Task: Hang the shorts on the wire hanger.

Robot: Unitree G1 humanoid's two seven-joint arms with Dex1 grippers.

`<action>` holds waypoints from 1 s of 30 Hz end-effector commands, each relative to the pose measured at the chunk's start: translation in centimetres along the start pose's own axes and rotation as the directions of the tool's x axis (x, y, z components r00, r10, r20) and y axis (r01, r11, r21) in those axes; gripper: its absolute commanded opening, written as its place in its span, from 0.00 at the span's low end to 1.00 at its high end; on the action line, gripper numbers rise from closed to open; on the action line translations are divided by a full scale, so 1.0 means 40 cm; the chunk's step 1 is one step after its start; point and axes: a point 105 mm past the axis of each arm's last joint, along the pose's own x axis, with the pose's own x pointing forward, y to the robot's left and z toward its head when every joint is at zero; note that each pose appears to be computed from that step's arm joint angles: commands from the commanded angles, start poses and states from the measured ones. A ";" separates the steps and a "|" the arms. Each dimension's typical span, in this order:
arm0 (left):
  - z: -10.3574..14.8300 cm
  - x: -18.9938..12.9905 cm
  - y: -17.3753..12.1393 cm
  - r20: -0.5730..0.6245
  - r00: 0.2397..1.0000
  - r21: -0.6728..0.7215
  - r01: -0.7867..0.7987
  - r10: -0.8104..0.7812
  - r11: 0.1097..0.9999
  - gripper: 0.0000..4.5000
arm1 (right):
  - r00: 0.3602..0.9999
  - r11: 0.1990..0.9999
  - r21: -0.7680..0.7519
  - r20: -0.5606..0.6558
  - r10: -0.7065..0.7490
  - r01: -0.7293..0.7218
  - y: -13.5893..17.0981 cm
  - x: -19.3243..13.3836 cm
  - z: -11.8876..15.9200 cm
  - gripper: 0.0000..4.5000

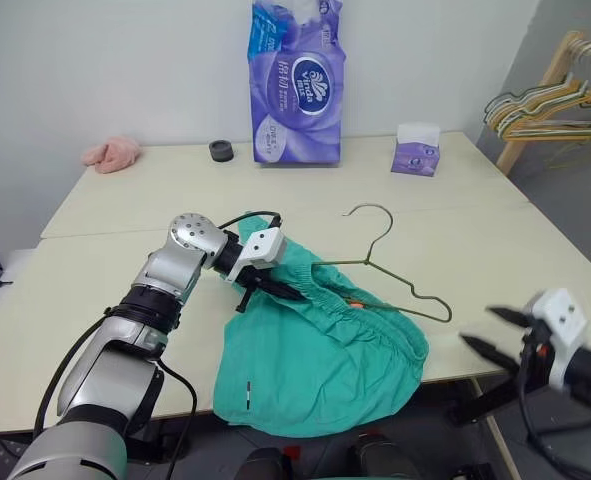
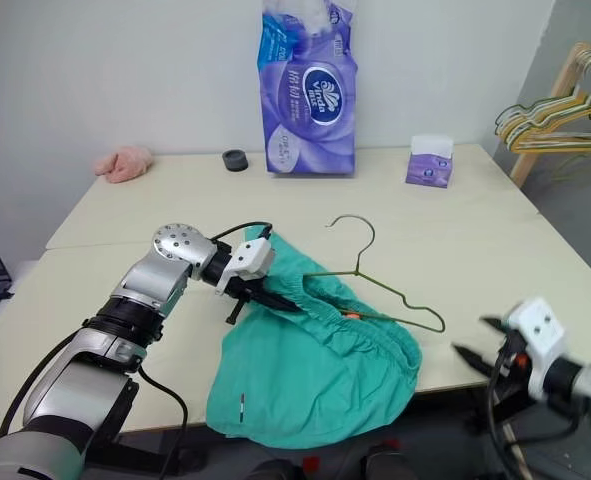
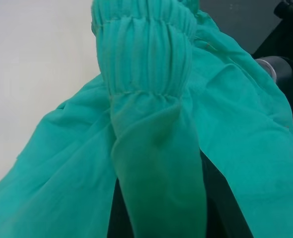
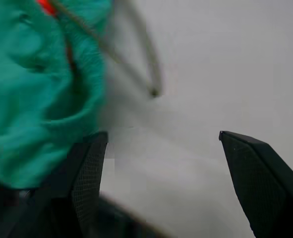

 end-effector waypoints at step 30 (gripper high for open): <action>0.042 -0.035 0.017 0.041 0.998 0.038 -0.056 0.055 0.998 0.01 | 0.992 0.986 0.123 0.038 -0.118 0.112 -0.033 0.115 0.014 0.00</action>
